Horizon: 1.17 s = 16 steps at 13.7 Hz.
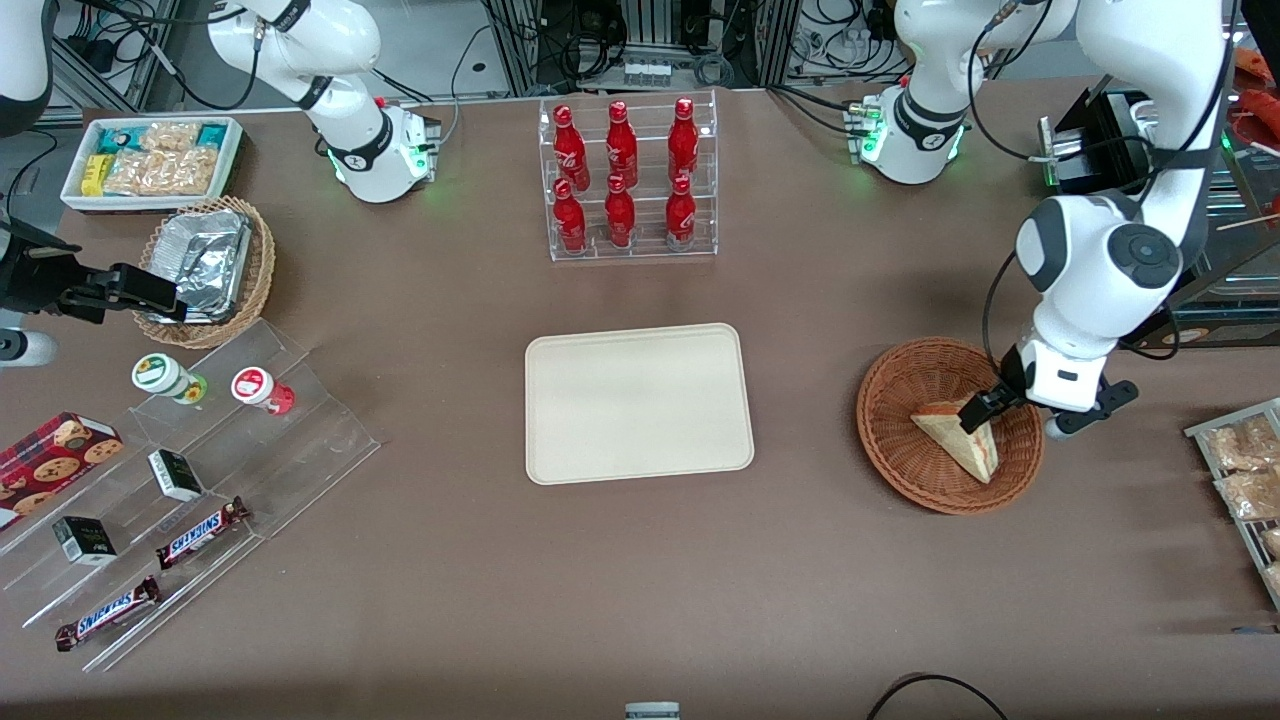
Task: Place sandwich from basket to tray
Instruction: 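Move the open left gripper down over the sandwich in the wicker basket, then close the left gripper on the wrapped sandwich and lift it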
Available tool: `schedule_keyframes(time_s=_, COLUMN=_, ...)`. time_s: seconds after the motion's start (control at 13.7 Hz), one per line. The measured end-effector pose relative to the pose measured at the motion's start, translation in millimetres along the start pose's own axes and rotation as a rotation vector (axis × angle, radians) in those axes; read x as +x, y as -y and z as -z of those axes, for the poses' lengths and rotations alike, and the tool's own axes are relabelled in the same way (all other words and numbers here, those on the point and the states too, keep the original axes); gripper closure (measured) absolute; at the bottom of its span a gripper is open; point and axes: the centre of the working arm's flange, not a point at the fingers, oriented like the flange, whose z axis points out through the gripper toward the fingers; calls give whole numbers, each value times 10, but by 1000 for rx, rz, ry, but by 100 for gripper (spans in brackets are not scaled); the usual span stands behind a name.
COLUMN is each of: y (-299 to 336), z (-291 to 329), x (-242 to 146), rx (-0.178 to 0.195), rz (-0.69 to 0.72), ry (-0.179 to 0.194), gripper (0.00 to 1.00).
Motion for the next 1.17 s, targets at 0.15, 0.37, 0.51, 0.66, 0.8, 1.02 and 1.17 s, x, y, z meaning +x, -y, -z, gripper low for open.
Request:
schedule_keyframes(time_s=0.15, y=22, z=-102, x=-26, rx=5, rz=5, ry=9, gripper=0)
schedule_keyframes(time_s=0.37, y=42, z=-265, x=-55, rx=10, rz=12, ry=19, gripper=0)
schedule_keyframes(time_s=0.51, y=60, z=-402, x=-81, rx=15, rz=38, ry=29, gripper=0)
schedule_keyframes(time_s=0.66, y=76, z=-506, x=-108, rx=23, rz=56, ry=43, gripper=1)
schedule_keyframes(time_s=0.8, y=67, z=-564, x=-134, rx=26, rz=90, ry=51, gripper=16)
schedule_keyframes(time_s=1.02, y=-27, z=-561, x=-166, rx=18, rz=99, ry=51, gripper=51)
schedule_keyframes(time_s=1.17, y=-106, z=-489, x=-125, rx=8, rz=92, ry=42, gripper=64)
